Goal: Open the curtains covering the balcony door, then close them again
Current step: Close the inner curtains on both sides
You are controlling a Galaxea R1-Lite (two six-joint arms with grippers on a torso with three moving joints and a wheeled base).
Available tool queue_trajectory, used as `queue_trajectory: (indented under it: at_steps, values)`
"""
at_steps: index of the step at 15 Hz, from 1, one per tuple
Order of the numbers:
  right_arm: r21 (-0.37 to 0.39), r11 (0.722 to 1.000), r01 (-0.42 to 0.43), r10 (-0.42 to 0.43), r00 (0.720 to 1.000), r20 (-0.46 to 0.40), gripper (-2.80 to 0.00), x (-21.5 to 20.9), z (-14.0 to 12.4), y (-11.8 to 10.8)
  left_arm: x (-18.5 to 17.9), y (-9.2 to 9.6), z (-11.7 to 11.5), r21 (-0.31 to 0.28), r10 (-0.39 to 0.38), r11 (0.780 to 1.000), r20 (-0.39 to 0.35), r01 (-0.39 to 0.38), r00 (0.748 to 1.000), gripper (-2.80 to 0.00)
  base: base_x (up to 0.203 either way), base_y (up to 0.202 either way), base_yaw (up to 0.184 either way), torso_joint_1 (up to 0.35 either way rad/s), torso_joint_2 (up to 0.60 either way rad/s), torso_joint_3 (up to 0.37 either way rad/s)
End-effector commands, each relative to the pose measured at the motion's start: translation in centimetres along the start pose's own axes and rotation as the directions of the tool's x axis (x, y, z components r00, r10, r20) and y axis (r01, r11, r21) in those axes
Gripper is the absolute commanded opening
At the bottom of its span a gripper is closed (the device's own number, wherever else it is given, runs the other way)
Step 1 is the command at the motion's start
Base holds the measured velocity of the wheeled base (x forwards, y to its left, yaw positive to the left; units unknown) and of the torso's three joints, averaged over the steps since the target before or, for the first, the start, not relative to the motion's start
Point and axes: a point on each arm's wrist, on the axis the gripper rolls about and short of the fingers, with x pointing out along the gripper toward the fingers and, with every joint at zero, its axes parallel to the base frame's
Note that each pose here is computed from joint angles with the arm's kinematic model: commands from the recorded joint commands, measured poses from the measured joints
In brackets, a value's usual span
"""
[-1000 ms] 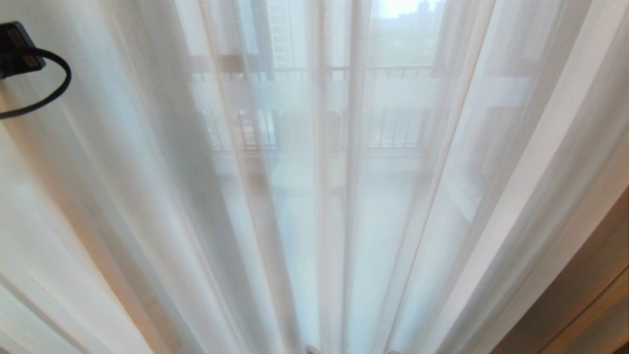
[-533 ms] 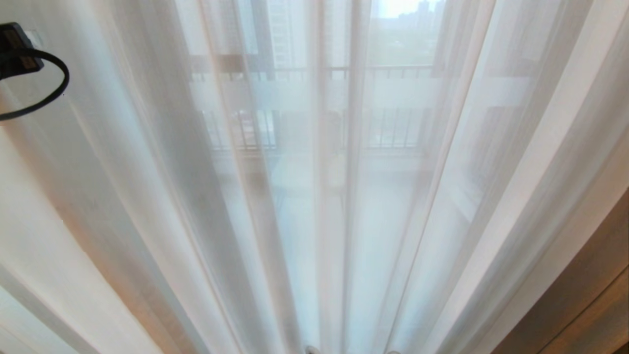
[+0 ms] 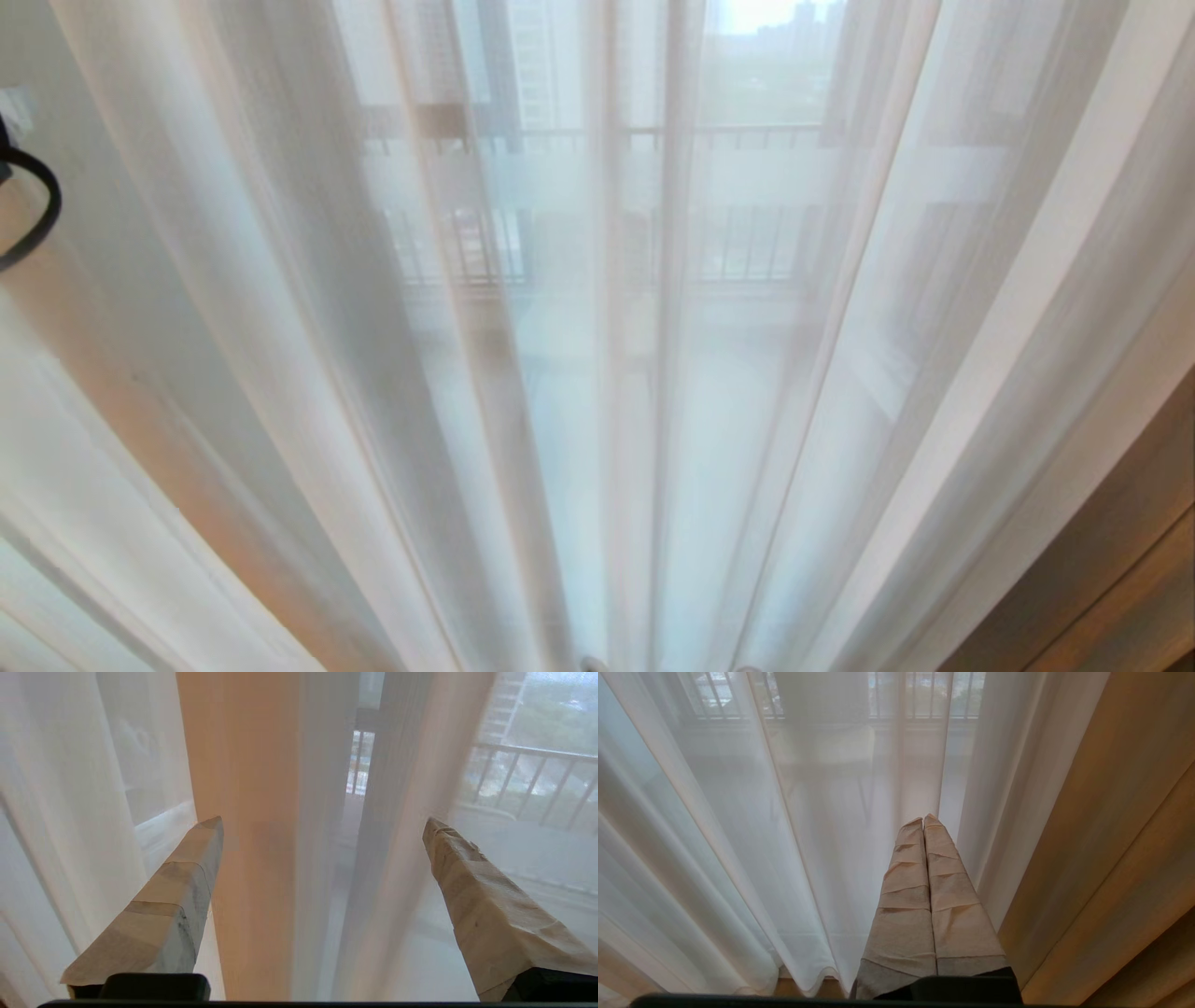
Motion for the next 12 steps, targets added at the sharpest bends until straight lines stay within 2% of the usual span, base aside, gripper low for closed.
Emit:
queue_trajectory:
  at_steps: [1,5,6,12]
  values:
    - [0.000,1.000,0.000,0.000,1.000,-0.002,-2.80,0.0,0.0,0.0,-3.6,1.1,0.3,-0.013,-0.001,1.000,0.038,0.001,0.999,0.00,0.000,0.000,0.000,0.000,0.00,0.000]
    - [0.000,1.000,0.000,0.000,1.000,-0.002,-2.80,0.0,0.0,0.0,-6.5,2.1,-0.9,-0.012,-0.004,1.000,0.034,0.004,0.999,0.00,0.000,0.000,0.000,0.000,0.00,0.000]
    - [0.000,1.000,-0.002,0.002,1.000,-0.002,-2.80,0.0,0.0,0.0,-6.8,2.2,-1.0,-0.013,-0.006,1.000,0.036,0.006,0.999,-2.80,0.000,0.000,0.000,0.000,0.00,0.000]
    - [0.000,1.000,0.000,0.000,1.000,-0.002,-2.80,0.0,0.0,0.0,-7.5,2.3,-1.2,-0.015,-0.018,1.000,0.038,0.019,0.999,-2.80,0.000,0.000,0.000,0.000,0.00,0.000]
